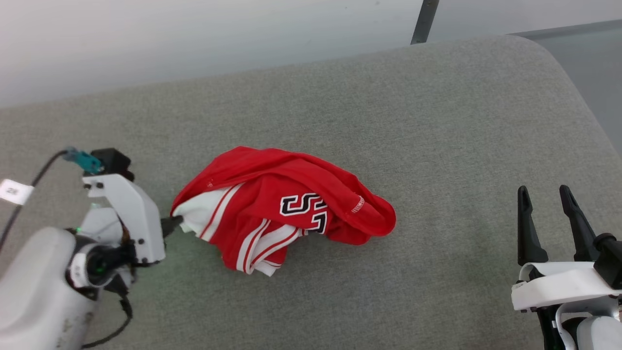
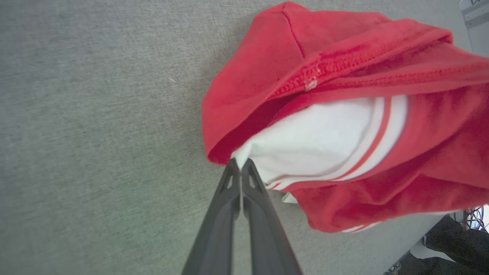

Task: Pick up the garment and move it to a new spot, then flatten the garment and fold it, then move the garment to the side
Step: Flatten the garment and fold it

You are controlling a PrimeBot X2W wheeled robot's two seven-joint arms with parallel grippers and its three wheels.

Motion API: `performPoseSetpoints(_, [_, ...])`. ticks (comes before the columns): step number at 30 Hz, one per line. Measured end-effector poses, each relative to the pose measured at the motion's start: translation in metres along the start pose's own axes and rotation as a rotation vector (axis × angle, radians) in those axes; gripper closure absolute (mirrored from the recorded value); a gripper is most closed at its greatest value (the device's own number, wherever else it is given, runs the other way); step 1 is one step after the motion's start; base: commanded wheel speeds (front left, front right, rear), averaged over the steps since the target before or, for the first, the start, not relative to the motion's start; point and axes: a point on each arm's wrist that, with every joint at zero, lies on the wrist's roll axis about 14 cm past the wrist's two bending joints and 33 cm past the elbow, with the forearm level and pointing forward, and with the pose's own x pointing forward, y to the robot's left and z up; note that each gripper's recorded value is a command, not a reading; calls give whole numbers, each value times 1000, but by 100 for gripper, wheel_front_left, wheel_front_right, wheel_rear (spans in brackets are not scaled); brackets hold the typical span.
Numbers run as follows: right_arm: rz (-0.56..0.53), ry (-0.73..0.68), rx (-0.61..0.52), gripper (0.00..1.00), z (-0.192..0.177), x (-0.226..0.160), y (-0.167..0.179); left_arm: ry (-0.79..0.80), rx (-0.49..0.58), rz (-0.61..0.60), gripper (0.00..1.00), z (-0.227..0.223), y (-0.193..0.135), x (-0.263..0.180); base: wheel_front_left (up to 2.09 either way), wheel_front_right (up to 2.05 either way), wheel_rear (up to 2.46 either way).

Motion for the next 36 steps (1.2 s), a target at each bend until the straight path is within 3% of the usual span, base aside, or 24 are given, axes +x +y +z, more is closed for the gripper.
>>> performPoseSetpoints(8, [15,-6,-5,0,2,4,5,-102,-26,89,100,28,29,-36,0,0,0])
performPoseSetpoints(14, [37,-3,-3,0,2,8,13,-136,-57,176,100,24,55,-68,0,0,0])
performPoseSetpoints(28, [120,5,15,0,-1,20,43,-89,-200,400,100,-40,123,-116,0,0,0])
performPoseSetpoints(34, [138,15,17,0,-5,21,50,-57,-247,399,100,-64,127,-109,0,0,0])
performPoseSetpoints(35, [141,15,17,0,-5,21,51,-67,-246,392,63,-63,126,-108,0,0,0])
performPoseSetpoints(36, [144,16,16,0,-5,21,52,-76,-248,387,47,-63,125,-107,0,0,0])
